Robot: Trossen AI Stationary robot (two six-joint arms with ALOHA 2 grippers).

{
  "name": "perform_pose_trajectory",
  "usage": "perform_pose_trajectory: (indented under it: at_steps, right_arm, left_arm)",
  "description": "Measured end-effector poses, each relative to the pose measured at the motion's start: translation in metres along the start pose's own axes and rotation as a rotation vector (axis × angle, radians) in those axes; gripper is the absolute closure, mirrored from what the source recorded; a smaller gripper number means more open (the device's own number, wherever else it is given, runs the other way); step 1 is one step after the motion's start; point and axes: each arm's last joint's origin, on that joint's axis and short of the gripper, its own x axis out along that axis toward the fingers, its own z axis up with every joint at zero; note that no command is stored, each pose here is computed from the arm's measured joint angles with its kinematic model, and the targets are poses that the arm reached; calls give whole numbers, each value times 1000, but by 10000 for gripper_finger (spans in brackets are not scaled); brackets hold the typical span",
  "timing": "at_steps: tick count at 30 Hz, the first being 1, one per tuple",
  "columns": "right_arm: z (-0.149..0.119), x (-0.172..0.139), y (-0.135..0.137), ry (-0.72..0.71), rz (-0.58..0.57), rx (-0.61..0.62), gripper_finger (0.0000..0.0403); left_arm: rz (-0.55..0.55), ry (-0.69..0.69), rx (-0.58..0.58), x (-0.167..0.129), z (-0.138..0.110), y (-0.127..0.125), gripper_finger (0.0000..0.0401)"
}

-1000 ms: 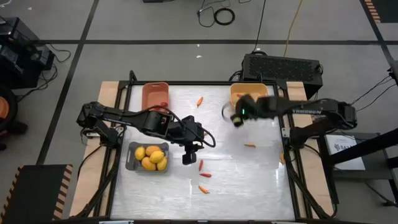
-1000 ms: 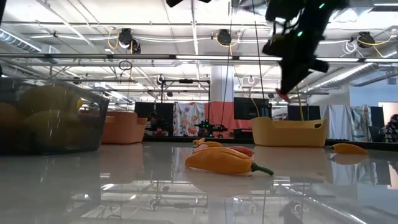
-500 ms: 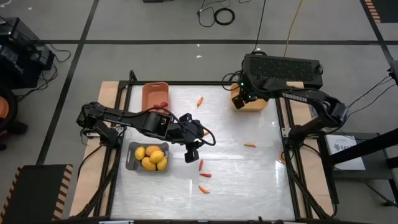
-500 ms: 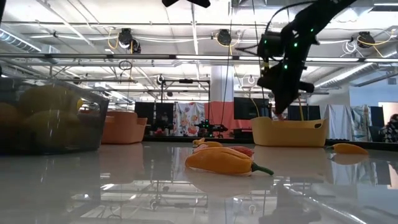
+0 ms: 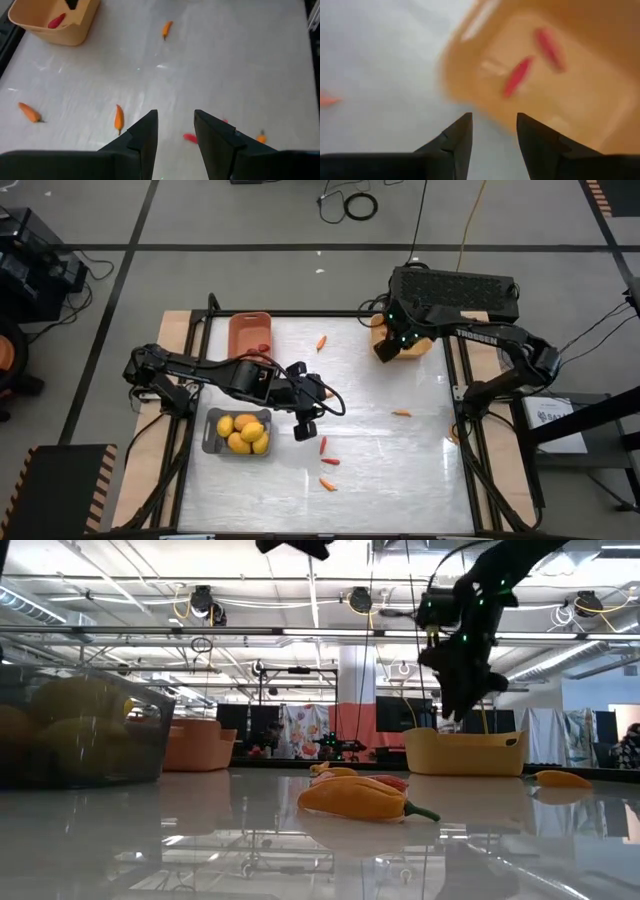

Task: Sort produce into baskets
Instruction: Put the orange chili pepper into the yellow bin

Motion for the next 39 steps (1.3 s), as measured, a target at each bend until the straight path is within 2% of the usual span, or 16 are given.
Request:
perform_pose_trajectory:
  at_steps: [5, 11, 17, 21, 25, 30, 34, 39]
  right_arm:
    - [-21, -27, 37, -57, 126, -65, 252]
    - [-63, -56, 95, -145, 265, -184, 252]
    - [-111, -65, 156, -228, 432, -351, 252]
    - [-140, -65, 193, -286, 561, -428, 252]
    - [-167, -49, 224, -287, 654, -494, 252]
    - [-199, -16, 256, -318, 702, -667, 252]
    - [-213, 11, 270, -335, 706, -738, 252]
    - [-221, 42, 271, -291, 624, -758, 252]
  left_arm:
    - [24, 85, 32, 3, -10, 2, 267]
    - [42, 174, 101, -2, -20, 2, 267]
    - [57, 251, 225, -26, -35, -4, 267]
    - [89, 204, 267, -51, -36, 0, 267]
    - [81, 150, 268, -75, -41, 10, 267]
    - [98, 94, 202, -99, -75, 30, 267]
    - [78, -26, 100, -101, -100, 40, 267]
    - [23, -101, 36, -90, -122, 44, 267]
